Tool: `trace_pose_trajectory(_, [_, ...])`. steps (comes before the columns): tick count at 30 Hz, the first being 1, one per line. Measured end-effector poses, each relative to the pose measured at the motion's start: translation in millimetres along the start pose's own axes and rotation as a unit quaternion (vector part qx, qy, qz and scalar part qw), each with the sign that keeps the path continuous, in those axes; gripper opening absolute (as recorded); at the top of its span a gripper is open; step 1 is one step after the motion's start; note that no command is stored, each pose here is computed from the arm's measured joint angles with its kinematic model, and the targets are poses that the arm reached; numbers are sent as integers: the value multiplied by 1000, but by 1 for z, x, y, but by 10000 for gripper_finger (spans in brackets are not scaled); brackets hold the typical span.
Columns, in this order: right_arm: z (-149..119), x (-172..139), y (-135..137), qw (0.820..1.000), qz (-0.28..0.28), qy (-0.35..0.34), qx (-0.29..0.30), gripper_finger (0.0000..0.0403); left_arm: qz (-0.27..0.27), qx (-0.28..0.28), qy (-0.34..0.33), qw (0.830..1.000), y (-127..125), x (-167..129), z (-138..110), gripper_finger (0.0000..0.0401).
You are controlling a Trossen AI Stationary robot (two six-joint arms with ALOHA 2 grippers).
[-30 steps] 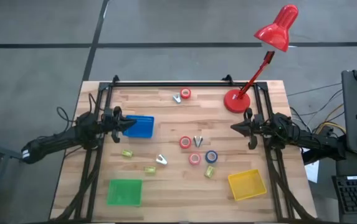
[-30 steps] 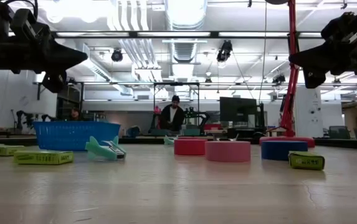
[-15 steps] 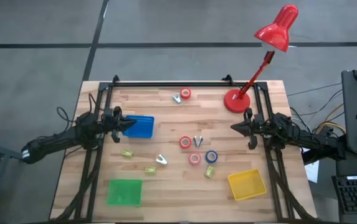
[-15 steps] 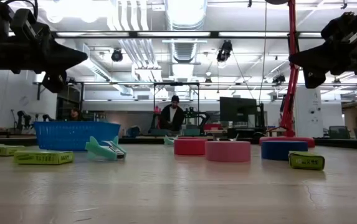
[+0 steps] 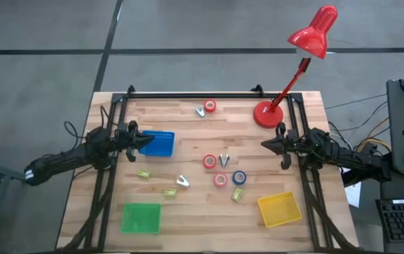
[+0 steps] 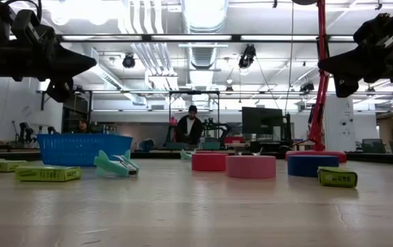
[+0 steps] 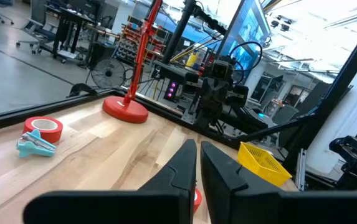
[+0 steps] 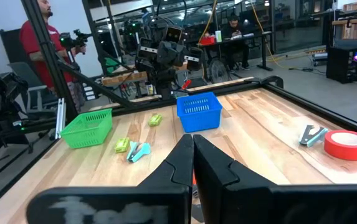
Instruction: Pick and place Stapler, Stapler remover, tape
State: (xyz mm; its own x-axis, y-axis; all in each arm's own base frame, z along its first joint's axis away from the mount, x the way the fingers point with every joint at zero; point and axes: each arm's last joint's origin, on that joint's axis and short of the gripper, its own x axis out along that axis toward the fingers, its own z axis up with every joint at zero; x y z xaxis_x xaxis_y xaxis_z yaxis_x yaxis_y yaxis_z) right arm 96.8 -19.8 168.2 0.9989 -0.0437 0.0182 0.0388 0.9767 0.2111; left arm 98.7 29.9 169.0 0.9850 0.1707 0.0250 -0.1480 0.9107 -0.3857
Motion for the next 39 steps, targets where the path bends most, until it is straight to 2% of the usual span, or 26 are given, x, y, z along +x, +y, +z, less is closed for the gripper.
trace_pose_trajectory(16, [0, 0, 0, 1000, 0, 0, 4, 8, 0, 0, 0, 1000, 0, 0, 0, 26])
trace_pose_trajectory(21, [5, 0, 1, 997, 0, -25, 72, 8, 0, 0, 0, 1000, 0, 0, 0, 26])
trace_pose_trajectory(26, [9, 0, 1, 986, 9, -44, 160, 9, 0, 0, 0, 1000, 0, 0, 0, 26])
trace_pose_trajectory(29, [10, 0, 1, 983, -1, -56, 172, 9, 0, 0, 0, 1000, 0, 0, 0, 26])
trace_pose_trajectory(32, [10, 0, 0, 974, -12, -57, 219, 9, 0, 0, 0, 1000, 0, 0, 0, 26])
trace_pose_trajectory(39, [1, 10, 0, 972, -30, -13, 233, 16, 0, 0, 0, 1000, 0, 0, 0, 26])
